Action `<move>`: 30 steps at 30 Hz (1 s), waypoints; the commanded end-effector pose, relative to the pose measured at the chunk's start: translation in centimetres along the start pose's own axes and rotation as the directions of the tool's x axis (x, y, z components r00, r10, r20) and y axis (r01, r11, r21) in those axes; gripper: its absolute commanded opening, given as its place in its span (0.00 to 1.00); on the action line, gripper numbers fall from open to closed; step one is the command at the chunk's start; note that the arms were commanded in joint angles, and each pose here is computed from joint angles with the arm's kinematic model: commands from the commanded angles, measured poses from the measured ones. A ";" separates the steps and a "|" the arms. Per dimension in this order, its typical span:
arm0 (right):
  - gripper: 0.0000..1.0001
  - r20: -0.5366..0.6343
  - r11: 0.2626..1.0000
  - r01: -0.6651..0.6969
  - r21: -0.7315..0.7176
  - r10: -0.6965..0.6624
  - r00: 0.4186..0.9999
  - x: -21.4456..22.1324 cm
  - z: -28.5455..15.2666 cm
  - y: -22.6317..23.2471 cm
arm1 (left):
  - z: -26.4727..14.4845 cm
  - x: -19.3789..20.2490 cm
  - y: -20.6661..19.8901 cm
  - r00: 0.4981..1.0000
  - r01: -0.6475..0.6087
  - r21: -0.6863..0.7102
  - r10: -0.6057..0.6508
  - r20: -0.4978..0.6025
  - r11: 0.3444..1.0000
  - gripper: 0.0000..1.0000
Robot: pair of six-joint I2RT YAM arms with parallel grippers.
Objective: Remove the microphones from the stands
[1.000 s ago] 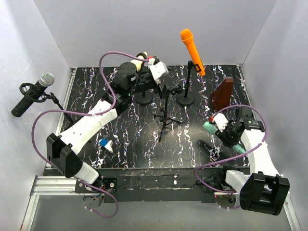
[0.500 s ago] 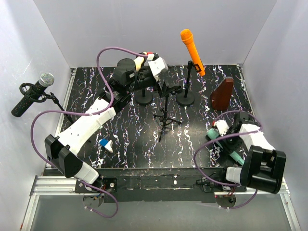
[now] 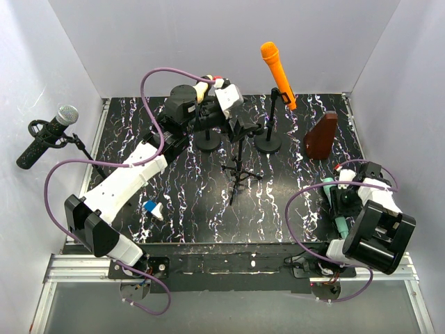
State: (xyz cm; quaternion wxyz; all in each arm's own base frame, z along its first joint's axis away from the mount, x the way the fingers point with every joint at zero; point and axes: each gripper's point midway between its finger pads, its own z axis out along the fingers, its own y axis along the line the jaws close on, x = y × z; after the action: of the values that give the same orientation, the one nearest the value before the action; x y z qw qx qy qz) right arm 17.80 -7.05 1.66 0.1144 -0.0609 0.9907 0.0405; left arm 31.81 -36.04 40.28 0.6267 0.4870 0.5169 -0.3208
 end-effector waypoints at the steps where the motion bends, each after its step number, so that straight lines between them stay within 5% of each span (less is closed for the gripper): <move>1: 0.51 0.031 0.995 -0.084 -0.047 0.086 0.996 -0.6 0.1 1.0 | -0.7 -2.6 -0.1 0.999 -0.030 0.005 0.030 0.041 1.000 0.81; 8: 0.80 0.045 0.996 -0.073 -0.055 0.075 0.996 -1.3 -0.9 0.9 | -1.0 -3.3 0.2 0.998 -0.035 -0.005 0.036 0.042 0.999 0.82; 12: 0.85 0.095 0.992 -0.070 -0.102 0.080 0.992 -2.9 -4.1 1.5 | -2.4 -3.8 0.8 0.999 -0.041 -0.051 0.040 -0.020 0.998 0.82; 21: 0.89 0.345 0.984 -0.002 -0.176 0.063 0.936 -6.8 -13.3 5.1 | -7.1 -0.6 -1.9 0.970 -0.085 0.012 0.086 -0.227 0.996 0.87; 26: 0.89 0.509 0.961 0.155 -0.229 -0.018 0.861 -8.3 -16.9 8.9 | -5.7 2.3 -1.8 0.954 -0.072 0.052 0.084 -0.288 0.996 0.86; 30: 0.84 0.556 0.889 0.397 -0.230 -0.214 0.803 -8.6 -18.3 13.8 | -4.4 3.4 -1.4 0.961 -0.058 0.033 0.065 -0.270 0.998 0.86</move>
State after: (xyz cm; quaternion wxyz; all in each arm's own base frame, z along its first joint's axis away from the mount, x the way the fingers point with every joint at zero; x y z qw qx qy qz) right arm 21.00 0.76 19.63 0.3500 -0.1271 0.9163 0.1476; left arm 28.98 -31.46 39.35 0.5701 0.5470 0.5627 -0.2429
